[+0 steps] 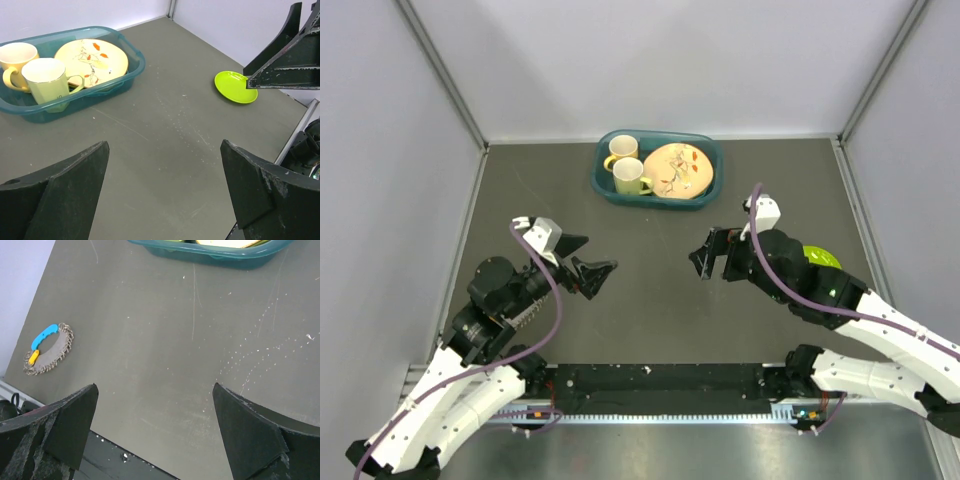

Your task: Remove the keys from the keyring

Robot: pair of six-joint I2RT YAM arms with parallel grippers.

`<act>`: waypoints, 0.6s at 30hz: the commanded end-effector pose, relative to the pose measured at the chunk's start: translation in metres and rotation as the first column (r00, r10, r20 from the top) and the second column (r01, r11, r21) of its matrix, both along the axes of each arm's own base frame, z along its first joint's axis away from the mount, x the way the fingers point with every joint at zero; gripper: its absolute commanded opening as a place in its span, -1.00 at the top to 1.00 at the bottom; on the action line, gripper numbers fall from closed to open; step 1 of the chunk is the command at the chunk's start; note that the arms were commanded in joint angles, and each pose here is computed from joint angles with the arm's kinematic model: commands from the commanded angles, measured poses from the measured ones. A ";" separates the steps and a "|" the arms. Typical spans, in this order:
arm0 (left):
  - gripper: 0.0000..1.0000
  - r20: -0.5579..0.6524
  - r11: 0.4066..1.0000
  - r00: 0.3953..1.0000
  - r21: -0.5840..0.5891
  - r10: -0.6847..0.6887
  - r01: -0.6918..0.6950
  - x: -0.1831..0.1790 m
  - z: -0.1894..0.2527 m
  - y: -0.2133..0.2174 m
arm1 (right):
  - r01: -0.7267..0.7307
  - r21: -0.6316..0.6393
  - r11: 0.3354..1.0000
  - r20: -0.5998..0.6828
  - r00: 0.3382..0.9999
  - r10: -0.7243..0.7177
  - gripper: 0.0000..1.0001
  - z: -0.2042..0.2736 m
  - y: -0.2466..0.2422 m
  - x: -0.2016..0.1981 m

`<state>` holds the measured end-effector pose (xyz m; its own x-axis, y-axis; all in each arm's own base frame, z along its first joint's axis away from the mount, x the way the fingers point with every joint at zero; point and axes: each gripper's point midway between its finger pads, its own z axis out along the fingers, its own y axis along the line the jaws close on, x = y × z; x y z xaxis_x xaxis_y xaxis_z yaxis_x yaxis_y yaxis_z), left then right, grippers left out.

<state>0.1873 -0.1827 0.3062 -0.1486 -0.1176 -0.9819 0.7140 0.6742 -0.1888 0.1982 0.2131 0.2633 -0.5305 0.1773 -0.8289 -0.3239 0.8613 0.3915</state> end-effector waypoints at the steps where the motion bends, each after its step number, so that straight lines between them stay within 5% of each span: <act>1: -0.98 0.015 0.998 0.999 -0.045 0.039 -0.039 0.008 0.009 0.001 | 0.012 0.074 0.997 0.054 0.998 -0.016 -0.98 0.031 -0.001 0.001; 7: -0.98 -0.105 0.983 0.981 -0.060 0.165 -0.172 0.030 0.002 0.009 | 0.023 0.084 0.996 0.045 0.999 -0.027 -0.98 0.026 -0.004 -0.001; 11: -0.98 -0.236 0.942 0.917 -0.008 0.323 -0.334 0.047 -0.012 0.026 | 0.022 0.090 0.996 0.039 0.999 -0.026 -0.98 0.021 -0.006 -0.003; 15: -0.73 -0.317 0.803 0.746 0.098 0.585 -0.588 0.065 -0.032 0.069 | 0.024 0.102 0.994 0.048 0.998 -0.029 -0.98 0.020 -0.013 -0.007; 18: -0.67 -0.322 0.607 0.529 0.233 0.785 -0.760 0.066 -0.048 0.116 | 0.016 0.123 0.992 0.063 0.998 -0.024 -0.98 0.024 -0.018 -0.012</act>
